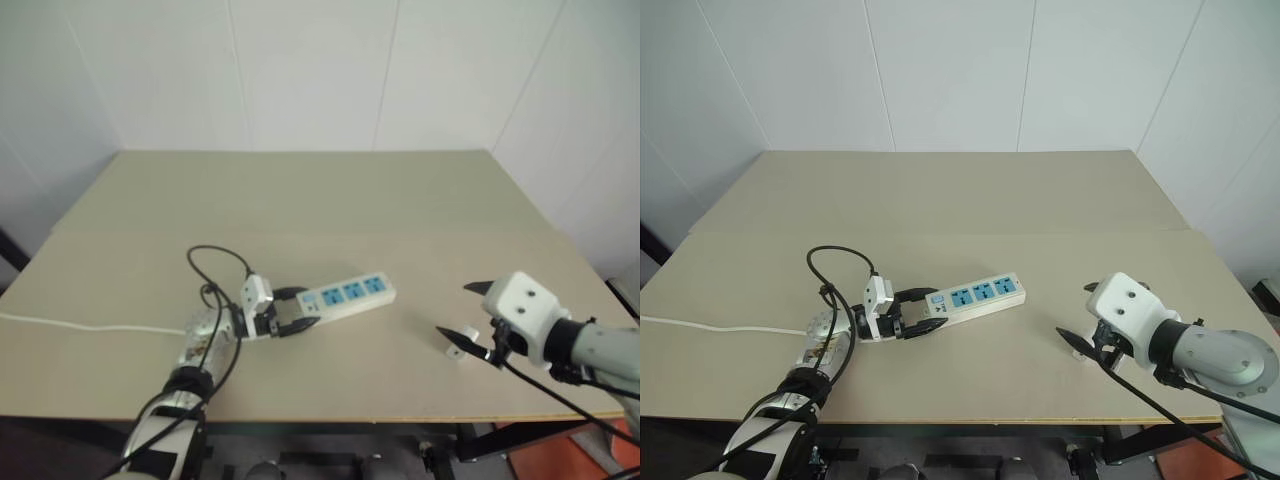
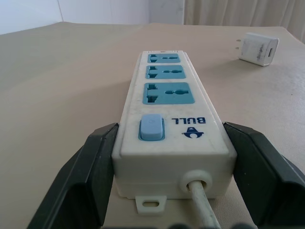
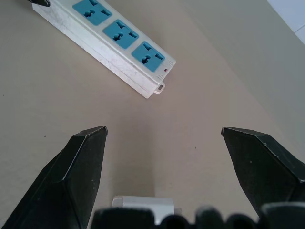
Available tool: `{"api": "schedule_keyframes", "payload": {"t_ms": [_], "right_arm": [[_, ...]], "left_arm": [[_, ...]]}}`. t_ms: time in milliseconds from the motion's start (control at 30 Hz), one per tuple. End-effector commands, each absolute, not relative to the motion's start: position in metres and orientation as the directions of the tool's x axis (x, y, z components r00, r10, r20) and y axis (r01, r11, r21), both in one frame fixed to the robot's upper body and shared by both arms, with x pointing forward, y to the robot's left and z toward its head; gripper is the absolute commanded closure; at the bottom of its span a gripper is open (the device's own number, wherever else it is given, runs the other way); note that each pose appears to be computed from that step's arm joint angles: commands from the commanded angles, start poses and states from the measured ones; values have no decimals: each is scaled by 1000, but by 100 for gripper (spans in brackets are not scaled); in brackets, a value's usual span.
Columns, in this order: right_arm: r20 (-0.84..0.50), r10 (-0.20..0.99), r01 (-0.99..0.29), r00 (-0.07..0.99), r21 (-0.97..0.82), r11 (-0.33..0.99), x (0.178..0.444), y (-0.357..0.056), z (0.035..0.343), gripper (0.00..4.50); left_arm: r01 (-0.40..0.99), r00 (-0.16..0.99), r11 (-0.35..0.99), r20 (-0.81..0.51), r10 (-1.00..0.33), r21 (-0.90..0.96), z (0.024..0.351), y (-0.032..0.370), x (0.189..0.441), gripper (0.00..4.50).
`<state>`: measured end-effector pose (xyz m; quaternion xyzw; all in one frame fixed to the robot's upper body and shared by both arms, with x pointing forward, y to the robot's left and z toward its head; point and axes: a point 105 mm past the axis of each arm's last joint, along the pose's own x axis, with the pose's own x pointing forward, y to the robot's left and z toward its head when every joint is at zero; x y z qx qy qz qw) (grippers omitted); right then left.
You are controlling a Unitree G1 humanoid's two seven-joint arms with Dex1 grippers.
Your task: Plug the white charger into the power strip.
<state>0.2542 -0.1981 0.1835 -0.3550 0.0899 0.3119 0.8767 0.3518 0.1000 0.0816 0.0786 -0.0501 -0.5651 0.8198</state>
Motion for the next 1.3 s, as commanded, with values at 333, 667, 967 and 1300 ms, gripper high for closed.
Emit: {"api": "schedule_keyframes", "payload": {"t_ms": [333,667,967,1300], "right_arm": [[-606,444,-676,660,-737,0,258,-223,216,0],[-891,361,-594,274,-452,-665,248,-211,203,0],[-940,261,-538,218,-339,-771,276,-205,179,0],[-964,194,-510,182,-261,-820,281,-202,159,0]], "left_arm": [[979,136,110,-149,-980,170,74,107,330,127],[977,130,103,-139,-982,186,79,109,332,127],[975,143,113,-150,-978,192,70,110,324,127],[972,158,125,-160,-974,199,71,114,325,127]]}}
